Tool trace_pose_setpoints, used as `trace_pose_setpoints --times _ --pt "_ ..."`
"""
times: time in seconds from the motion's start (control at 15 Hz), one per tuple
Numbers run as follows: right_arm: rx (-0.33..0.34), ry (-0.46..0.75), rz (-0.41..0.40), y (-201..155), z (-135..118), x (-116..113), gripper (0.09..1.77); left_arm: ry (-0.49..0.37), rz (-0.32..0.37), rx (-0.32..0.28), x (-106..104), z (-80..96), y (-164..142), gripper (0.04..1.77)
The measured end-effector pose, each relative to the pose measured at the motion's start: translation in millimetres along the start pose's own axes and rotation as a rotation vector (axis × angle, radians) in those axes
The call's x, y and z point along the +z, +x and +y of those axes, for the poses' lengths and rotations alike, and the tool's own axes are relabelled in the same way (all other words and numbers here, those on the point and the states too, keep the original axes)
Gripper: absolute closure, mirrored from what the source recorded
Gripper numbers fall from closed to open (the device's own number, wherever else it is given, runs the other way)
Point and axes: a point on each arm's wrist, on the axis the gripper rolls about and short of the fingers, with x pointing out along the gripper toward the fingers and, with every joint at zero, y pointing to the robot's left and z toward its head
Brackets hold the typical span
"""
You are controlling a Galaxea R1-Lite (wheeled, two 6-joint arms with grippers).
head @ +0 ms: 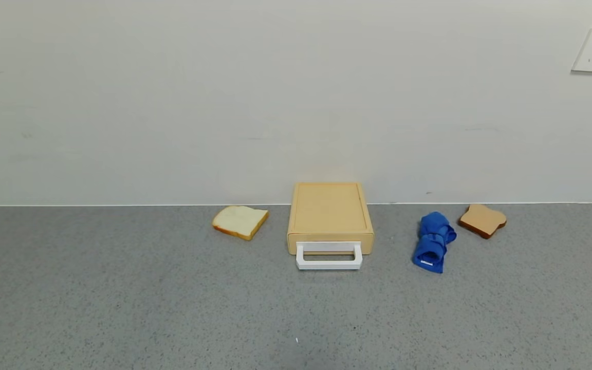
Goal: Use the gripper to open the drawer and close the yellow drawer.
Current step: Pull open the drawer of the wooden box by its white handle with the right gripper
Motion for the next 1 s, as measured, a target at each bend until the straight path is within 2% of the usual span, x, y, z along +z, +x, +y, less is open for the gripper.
trace_pose_setpoints --times 0.13,0.4,0.73,1.0 --pt "0.006 0.004 -0.022 -3.9 0.4 13.9 0.15 0.000 0.000 0.000 0.1 0.0 0.0 0.08" --pt "0.016 0.013 0.007 -2.3 1.8 73.4 0.15 0.000 0.001 0.000 0.0 0.0 0.1 0.08" --pt "0.076 0.017 0.151 48.8 6.7 143.1 0.15 0.000 0.001 0.000 0.0 0.0 0.1 0.08" --pt "0.153 0.043 0.308 115.2 13.7 172.9 0.15 0.000 0.001 0.000 0.1 0.0 0.1 0.08"
